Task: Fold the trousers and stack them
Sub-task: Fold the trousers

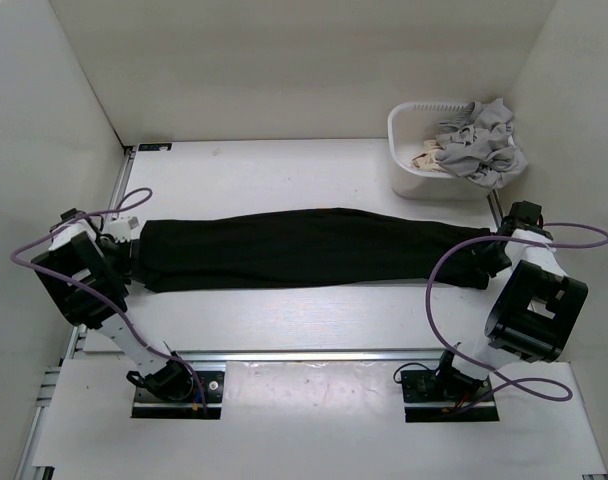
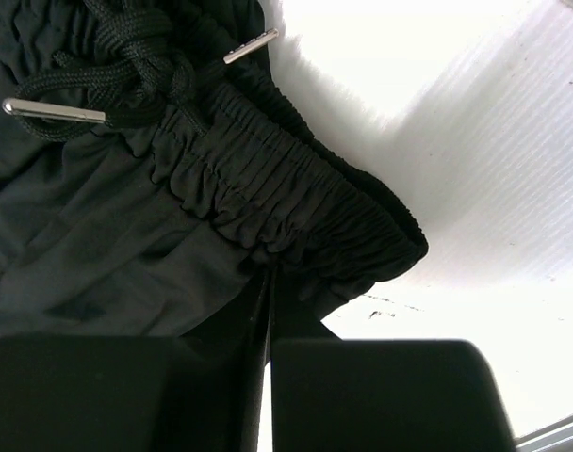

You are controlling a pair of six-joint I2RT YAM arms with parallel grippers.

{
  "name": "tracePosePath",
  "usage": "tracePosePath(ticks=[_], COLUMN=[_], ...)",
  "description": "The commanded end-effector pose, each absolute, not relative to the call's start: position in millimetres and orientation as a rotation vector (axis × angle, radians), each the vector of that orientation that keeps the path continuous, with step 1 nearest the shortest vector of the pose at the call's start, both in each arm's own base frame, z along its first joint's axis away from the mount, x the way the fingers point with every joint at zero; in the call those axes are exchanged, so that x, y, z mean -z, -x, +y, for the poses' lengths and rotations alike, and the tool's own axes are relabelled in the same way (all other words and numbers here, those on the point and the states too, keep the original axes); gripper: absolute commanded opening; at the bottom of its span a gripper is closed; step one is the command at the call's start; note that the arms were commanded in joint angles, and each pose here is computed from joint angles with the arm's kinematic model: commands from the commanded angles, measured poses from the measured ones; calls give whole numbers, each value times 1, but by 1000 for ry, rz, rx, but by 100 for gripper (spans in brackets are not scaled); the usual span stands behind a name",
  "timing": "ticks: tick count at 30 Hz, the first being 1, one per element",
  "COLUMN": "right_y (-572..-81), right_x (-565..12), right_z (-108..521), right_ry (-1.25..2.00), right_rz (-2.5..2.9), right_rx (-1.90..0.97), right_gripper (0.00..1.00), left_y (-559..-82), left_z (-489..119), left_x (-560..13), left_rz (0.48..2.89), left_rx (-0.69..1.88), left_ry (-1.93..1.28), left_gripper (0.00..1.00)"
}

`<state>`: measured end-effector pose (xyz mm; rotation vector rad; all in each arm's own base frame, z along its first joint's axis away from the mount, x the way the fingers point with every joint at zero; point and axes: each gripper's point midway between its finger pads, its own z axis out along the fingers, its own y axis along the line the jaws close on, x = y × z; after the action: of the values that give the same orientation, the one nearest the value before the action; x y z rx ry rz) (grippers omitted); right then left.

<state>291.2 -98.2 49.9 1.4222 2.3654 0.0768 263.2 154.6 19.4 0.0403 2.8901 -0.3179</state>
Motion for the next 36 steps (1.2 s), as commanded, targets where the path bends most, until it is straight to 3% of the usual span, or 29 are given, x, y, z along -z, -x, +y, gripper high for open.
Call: tracePosePath(ticks=[1, 5, 15, 17, 19, 20, 21, 25, 31, 36], right_y=[-305, -300, -308, -311, -311, -314, -314, -322, -338, -342], right_x=[-66, -67, -84, -87, -90, -91, -91, -105, -140, -158], right_z=[-111, -111, -114, -115, -115, -117, -117, -118, -132, -147], right_ry=[-1387, -1383, -1340, -1324, -1323, -1322, -1322, -1308, -1291, -1312], right_rz=[2308, 2319, 2300, 2296, 2295, 2292, 2292, 2275, 2198, 2148], right_rx=[-50, -34, -46, -44, -44, -45, -45, -60, -76, -77], right_gripper=[0, 0, 0, 0, 0, 0, 0, 0, 0, 0], left_y=[-286, -299, -315, -314, -311, -310, -312, -317, -347, -360], left_z=[158, 157, 174, 174, 172, 165, 163, 155, 170, 161], left_x=[-61, -81, -42, -32, -21, -17, -20, -31, -97, -135], left_rz=[2755, 2681, 2767, 2789, 2813, 2817, 2805, 2778, 2631, 2536], left_rx=[259, 232, 193, 215, 243, 297, 320, 401, 277, 334], left_ry=[-77, -112, -31, -37, -30, -26, -40, -64, -118, -162], left_gripper=[66, 81, 77, 72, 49, 28, 17, 14, 14, 14])
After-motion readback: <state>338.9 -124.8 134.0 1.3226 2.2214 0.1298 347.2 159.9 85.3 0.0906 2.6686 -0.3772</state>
